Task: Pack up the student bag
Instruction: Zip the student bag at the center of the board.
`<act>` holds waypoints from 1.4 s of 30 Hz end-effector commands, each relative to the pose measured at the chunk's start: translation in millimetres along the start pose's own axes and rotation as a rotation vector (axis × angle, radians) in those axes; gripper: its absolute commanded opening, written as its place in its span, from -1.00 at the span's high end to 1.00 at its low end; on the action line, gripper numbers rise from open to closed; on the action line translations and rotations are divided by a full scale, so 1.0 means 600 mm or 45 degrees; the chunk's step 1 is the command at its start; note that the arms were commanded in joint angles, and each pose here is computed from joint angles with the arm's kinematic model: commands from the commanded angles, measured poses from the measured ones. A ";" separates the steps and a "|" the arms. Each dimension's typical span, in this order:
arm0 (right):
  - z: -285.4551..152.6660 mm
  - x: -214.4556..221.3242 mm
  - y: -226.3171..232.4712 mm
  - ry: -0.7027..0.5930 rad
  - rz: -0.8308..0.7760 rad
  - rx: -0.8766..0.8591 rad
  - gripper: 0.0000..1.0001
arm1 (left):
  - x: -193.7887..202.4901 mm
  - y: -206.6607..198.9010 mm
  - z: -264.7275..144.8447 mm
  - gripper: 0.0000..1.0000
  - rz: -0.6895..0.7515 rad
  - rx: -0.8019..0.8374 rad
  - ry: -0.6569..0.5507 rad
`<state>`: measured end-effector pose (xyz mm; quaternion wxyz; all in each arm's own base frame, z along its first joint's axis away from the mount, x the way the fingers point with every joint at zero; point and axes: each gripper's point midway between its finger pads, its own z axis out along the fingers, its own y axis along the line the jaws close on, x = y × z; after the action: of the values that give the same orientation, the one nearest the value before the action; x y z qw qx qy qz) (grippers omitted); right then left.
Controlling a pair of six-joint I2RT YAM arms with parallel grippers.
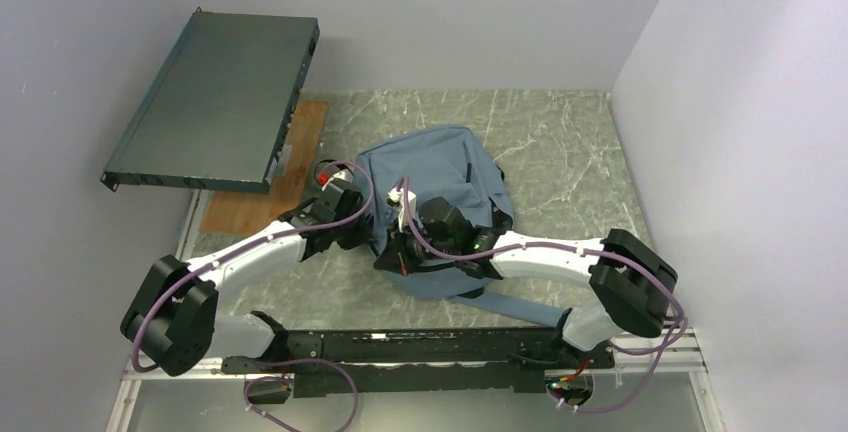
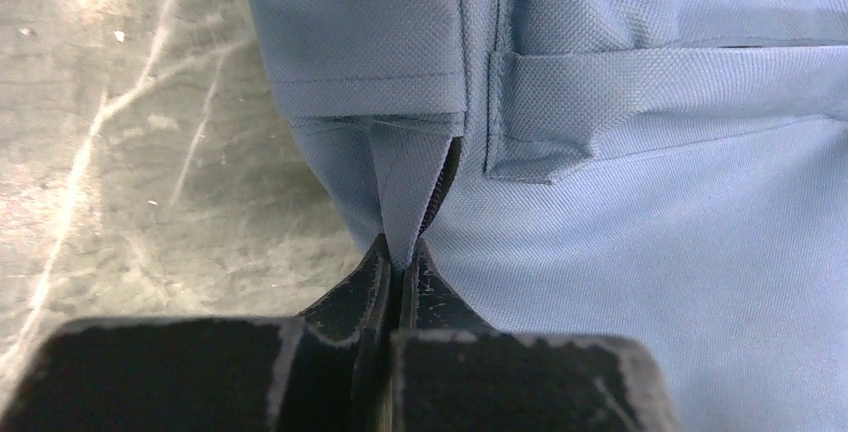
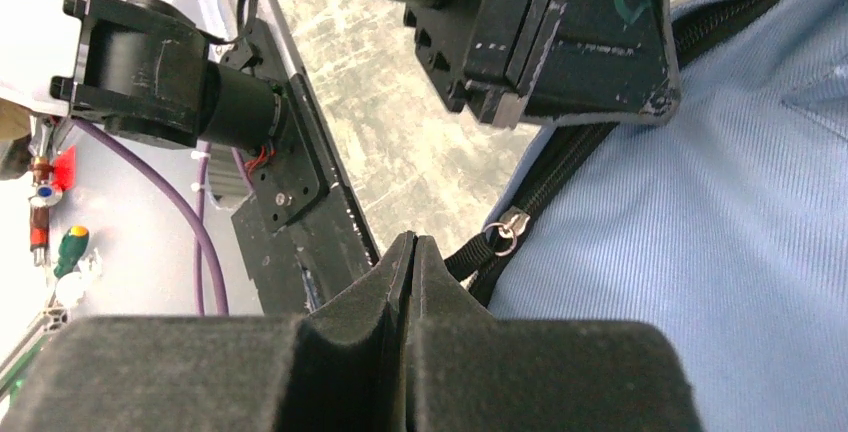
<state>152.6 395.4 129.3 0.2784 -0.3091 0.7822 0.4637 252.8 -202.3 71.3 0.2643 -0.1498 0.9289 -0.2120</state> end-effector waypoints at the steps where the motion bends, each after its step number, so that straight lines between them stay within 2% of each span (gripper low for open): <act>1: -0.008 -0.036 0.048 -0.095 -0.010 -0.013 1.00 | -0.063 0.010 -0.007 1.00 0.079 -0.025 -0.156; 8: -0.017 -0.024 0.096 -0.103 0.006 -0.072 1.00 | -0.103 0.045 -0.028 1.00 0.113 -0.097 -0.237; 15: -0.066 0.036 0.029 -0.057 0.019 0.145 1.00 | -0.137 0.073 -0.071 1.00 0.218 -0.157 -0.331; 21: -0.115 0.020 0.008 -0.139 -0.003 0.255 1.00 | -0.140 0.090 -0.091 1.00 0.277 -0.194 -0.327; 25: -0.105 0.000 0.017 -0.171 -0.017 0.233 1.00 | -0.122 0.073 -0.091 1.00 0.272 -0.112 -0.246; 26: -0.100 -0.007 0.023 -0.178 -0.023 0.217 1.00 | -0.114 0.063 -0.091 0.93 0.274 -0.065 -0.215; 30: -0.088 -0.028 0.033 -0.210 -0.033 0.190 1.00 | -0.079 0.034 -0.100 0.03 0.279 0.108 -0.127; 32: -0.086 -0.034 0.034 -0.214 -0.050 0.192 1.00 | -0.067 0.026 -0.115 -0.31 0.292 0.170 -0.115; 34: -0.084 -0.034 0.035 -0.200 -0.066 0.190 1.00 | -0.052 0.021 -0.130 -0.52 0.306 0.240 -0.112; 37: -0.082 -0.030 0.036 -0.179 -0.069 0.182 1.00 | -0.032 0.012 -0.157 -0.65 0.299 0.336 -0.105; 40: -0.076 -0.027 0.039 -0.165 -0.070 0.166 1.00 | 0.000 0.009 -0.167 -0.61 0.195 0.380 -0.002; 42: -0.073 -0.027 0.039 -0.163 -0.071 0.162 1.00 | 0.026 0.008 -0.164 -0.50 0.055 0.395 0.092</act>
<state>137.7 356.6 154.0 0.3473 -0.2711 0.8004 0.4066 212.2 -156.5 150.0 0.3423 -0.0324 0.8918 -0.2940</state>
